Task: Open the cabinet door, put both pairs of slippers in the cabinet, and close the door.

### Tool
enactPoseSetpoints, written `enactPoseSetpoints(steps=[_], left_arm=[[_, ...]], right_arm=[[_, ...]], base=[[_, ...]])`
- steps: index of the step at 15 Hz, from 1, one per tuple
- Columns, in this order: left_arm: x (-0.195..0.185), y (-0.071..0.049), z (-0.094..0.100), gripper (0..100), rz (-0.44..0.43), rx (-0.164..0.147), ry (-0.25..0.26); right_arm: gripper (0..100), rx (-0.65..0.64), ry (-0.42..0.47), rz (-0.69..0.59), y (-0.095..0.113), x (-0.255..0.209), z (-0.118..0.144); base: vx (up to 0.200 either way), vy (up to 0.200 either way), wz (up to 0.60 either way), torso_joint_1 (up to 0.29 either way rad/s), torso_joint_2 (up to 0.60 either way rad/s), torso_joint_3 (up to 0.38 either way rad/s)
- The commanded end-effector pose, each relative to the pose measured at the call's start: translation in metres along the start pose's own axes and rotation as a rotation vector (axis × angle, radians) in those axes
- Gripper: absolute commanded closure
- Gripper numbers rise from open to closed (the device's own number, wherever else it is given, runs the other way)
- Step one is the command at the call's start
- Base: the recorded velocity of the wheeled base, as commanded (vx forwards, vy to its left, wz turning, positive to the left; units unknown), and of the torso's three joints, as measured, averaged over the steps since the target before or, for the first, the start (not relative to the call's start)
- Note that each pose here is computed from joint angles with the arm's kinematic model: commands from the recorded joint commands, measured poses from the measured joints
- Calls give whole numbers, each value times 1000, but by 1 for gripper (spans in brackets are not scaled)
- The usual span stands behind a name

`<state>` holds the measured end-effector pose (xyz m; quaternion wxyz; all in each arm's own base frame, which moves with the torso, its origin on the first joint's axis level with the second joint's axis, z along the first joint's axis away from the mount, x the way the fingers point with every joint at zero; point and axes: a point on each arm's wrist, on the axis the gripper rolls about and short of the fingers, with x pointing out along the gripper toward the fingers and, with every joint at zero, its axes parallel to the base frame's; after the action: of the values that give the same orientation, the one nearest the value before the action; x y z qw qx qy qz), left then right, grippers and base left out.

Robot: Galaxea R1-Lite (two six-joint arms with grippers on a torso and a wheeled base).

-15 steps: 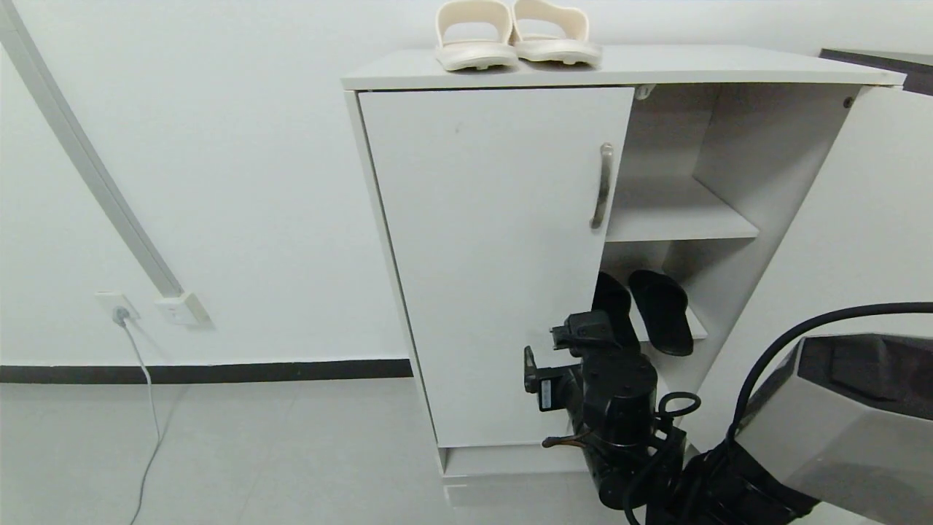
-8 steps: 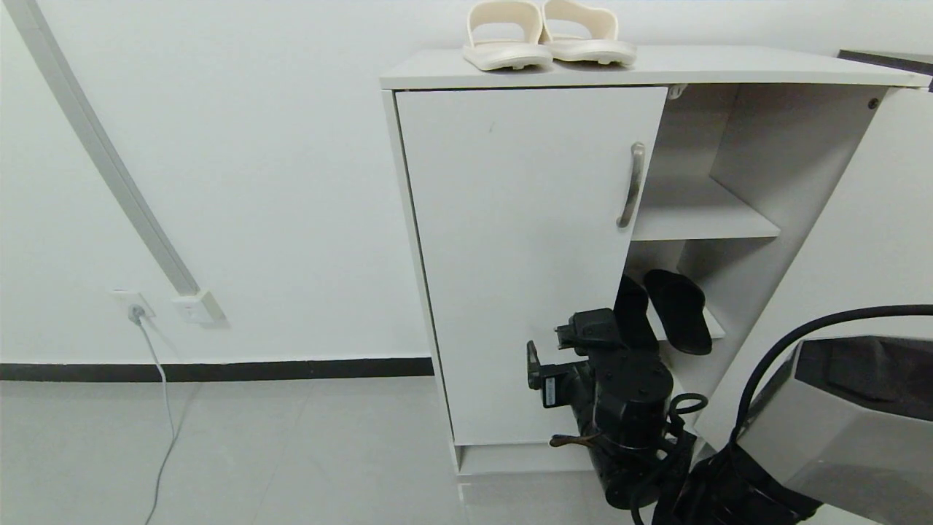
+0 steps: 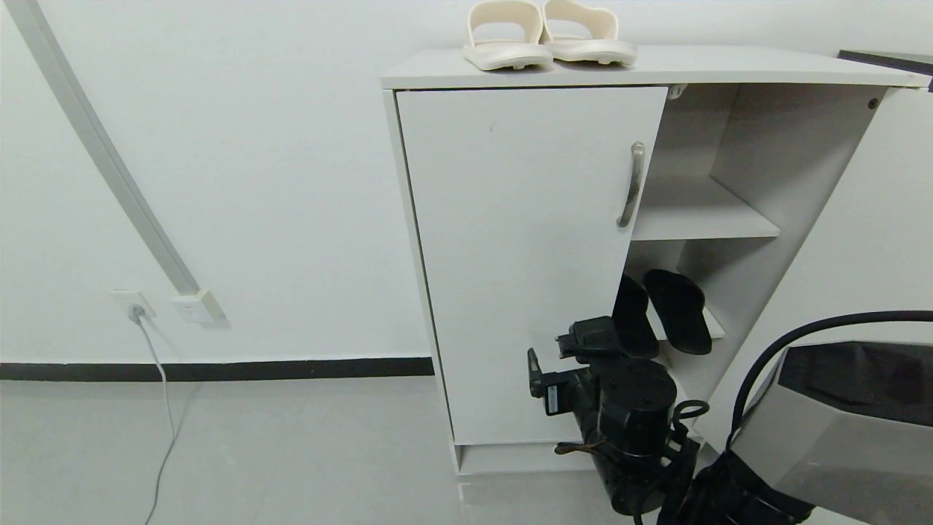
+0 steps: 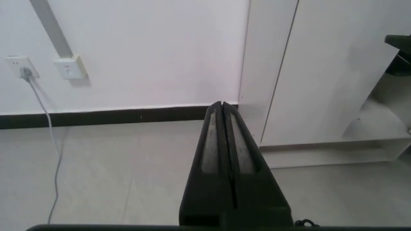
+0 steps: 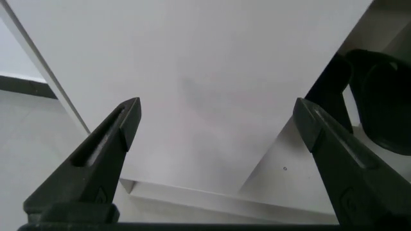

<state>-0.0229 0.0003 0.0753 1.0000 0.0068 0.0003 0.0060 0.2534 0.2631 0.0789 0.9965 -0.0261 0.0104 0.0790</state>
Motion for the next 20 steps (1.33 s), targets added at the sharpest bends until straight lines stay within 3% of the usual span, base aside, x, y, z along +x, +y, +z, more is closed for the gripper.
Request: enactPoseSetpoints(steps=[1, 7, 20], left_arm=[[0, 0, 0, 100, 0, 0, 1], [0, 0, 0, 100, 0, 0, 1], [0, 0, 0, 100, 0, 0, 1]], right_arm=[[0, -8, 8, 2, 1, 1, -4], [0, -9, 11, 2, 1, 1, -5], [0, -15, 15, 2, 1, 0, -6]], base=[[0, 0, 0, 0, 0, 0], [0, 0, 0, 1, -50, -59], [0, 0, 0, 84, -436, -345]])
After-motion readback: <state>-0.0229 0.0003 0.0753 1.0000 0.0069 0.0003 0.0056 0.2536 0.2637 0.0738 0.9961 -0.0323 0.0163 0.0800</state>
